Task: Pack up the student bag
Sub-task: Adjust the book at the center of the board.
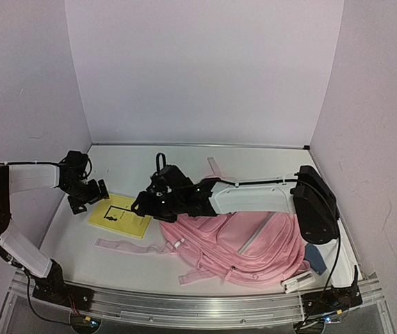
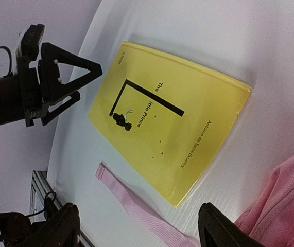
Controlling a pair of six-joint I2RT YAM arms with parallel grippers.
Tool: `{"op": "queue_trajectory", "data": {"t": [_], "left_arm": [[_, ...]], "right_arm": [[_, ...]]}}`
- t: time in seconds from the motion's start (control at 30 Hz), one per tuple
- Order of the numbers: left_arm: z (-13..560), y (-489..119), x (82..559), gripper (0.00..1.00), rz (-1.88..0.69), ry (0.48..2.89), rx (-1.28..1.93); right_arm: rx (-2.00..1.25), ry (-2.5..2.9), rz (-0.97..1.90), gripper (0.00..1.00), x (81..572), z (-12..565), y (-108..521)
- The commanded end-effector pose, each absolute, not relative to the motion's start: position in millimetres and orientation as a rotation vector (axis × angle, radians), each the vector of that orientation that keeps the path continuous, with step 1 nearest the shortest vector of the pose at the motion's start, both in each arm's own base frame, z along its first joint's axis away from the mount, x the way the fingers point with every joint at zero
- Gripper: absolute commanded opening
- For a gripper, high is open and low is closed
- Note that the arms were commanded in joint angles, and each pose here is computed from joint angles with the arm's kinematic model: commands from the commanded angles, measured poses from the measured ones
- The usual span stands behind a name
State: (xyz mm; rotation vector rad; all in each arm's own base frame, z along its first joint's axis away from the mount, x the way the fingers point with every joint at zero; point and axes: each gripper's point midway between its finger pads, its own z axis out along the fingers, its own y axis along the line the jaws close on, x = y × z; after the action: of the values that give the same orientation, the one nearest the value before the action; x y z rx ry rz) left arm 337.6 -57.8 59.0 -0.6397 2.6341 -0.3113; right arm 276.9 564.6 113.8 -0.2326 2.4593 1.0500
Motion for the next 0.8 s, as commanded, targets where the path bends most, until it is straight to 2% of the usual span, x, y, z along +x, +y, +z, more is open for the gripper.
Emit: {"op": "queue_trajectory", "data": {"t": [0.0,0.13,0.37,0.77], "left_arm": [[49,-59,345,1.00,-0.299,2.649,-0.602],[41,-63,346,1.00,-0.318,2.680,-0.593],[34,-67,344,1.00,-0.348,2.700,-0.581],[30,-70,346,1.00,-0.362,2.706,-0.545]], "right_arm": [[-0.060,2.505,0.943,0.75,290,75,551],[-0.046,2.519,0.937,0.69,292,62,557],[0.003,2.568,0.883,0.65,293,29,555],[0.049,2.592,0.795,0.63,301,-3,554]]}}
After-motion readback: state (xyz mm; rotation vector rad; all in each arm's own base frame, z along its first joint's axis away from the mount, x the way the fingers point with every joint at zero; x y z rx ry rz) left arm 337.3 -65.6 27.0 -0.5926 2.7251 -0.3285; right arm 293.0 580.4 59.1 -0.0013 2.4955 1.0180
